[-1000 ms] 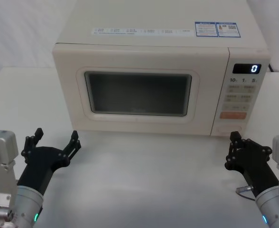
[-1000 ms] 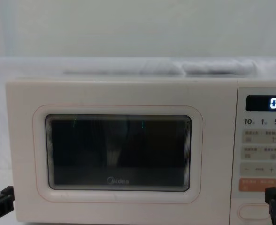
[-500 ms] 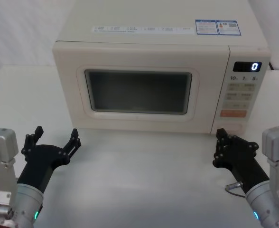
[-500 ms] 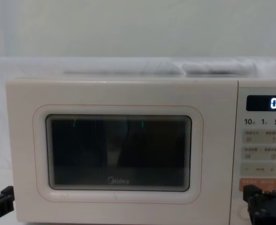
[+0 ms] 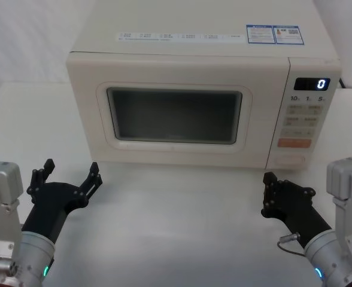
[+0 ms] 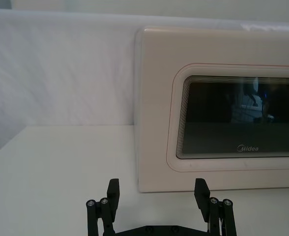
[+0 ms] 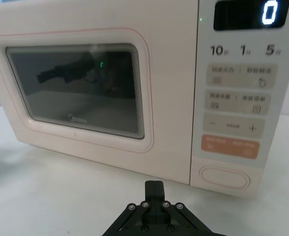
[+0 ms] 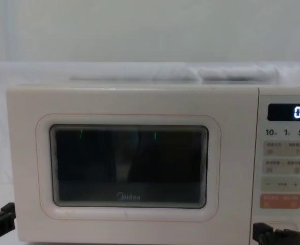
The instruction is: Press the button to open the microwave door with one hand; close the microwave door with the other hand.
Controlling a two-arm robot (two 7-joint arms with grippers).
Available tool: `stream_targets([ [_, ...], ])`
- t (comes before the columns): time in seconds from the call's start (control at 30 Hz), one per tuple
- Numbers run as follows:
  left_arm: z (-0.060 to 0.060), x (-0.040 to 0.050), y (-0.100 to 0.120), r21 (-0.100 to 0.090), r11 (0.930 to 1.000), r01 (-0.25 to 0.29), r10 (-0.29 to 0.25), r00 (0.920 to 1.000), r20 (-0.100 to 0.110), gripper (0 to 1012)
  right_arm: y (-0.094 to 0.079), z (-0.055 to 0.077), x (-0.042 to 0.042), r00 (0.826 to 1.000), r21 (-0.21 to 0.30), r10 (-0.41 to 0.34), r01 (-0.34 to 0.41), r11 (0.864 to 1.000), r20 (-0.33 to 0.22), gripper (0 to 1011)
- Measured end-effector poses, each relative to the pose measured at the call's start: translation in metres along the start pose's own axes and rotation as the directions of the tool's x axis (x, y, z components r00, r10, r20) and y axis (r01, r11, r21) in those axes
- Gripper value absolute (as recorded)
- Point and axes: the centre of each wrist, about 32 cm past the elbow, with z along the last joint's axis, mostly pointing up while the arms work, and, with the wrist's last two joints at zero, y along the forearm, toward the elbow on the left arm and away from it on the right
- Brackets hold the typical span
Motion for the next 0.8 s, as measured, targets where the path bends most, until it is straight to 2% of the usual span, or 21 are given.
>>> stream_targets([
  [0.37,0.000,0.0000,0.000,0.000,1.0000,0.000,0.000,1.0000,0.000,1001,0.004,-0.013,0.0077,0.999,0.004,-0.010,0.011,1.000,-0.032,0],
  [0.63,0.000,0.0000,0.000,0.000,1.0000,0.000,0.000,1.0000,0.000,1001,0.005,-0.020,0.0176,0.999,0.001,-0.038,0.038,0.999,-0.038,0],
  [0.8,0.000,0.0000,0.000,0.000,1.0000,0.000,0.000,1.0000,0.000,1001,0.004,-0.022,0.0274,0.998,-0.002,-0.063,0.063,0.998,-0.031,0],
])
